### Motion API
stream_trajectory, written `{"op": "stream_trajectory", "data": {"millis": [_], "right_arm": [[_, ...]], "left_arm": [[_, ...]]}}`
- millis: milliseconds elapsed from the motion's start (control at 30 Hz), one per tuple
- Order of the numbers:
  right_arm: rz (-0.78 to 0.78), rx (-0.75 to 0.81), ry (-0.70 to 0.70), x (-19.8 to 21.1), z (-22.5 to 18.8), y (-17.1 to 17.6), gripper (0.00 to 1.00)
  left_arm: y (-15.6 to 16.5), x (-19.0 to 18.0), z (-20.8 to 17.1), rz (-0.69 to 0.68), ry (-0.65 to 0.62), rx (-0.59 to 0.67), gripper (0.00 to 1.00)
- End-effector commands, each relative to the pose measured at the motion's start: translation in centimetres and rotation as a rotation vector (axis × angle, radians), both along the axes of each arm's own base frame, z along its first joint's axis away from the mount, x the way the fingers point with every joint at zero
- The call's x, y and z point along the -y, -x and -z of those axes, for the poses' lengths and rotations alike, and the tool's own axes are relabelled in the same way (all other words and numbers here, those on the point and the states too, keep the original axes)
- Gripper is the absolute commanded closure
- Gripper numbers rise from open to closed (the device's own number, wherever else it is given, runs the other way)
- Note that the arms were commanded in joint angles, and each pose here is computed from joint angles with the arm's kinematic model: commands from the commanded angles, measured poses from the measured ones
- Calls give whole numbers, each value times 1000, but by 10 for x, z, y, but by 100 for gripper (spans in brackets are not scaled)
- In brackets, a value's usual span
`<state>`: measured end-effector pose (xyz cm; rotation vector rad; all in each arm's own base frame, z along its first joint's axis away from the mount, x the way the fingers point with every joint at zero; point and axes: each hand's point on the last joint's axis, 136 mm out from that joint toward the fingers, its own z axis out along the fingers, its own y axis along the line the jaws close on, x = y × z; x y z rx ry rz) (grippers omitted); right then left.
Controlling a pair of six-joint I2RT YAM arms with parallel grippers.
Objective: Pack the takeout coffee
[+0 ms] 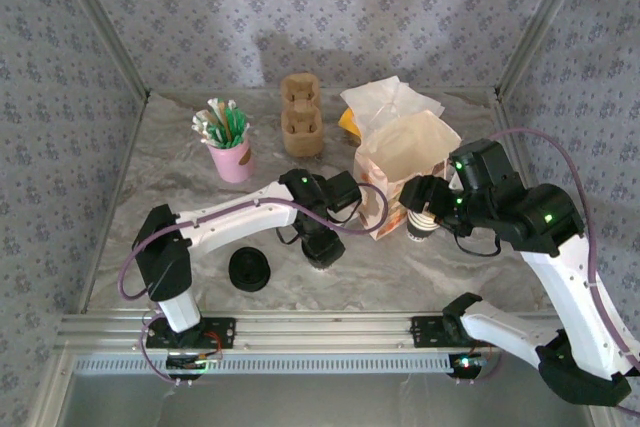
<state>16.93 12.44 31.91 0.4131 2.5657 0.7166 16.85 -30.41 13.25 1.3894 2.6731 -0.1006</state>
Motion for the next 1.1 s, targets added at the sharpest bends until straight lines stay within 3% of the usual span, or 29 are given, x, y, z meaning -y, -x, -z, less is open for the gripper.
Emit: {"op": "stream_trajectory", "data": {"millis": [0,1067], "right_arm": [[-8,11,-13,-1,-3,1,25],[-7,9,-22,0,0,3,25]], "left_arm": [[-1,-4,1,7,-37,-10,23],[-7,-11,29,24,-139,-19,27]]}}
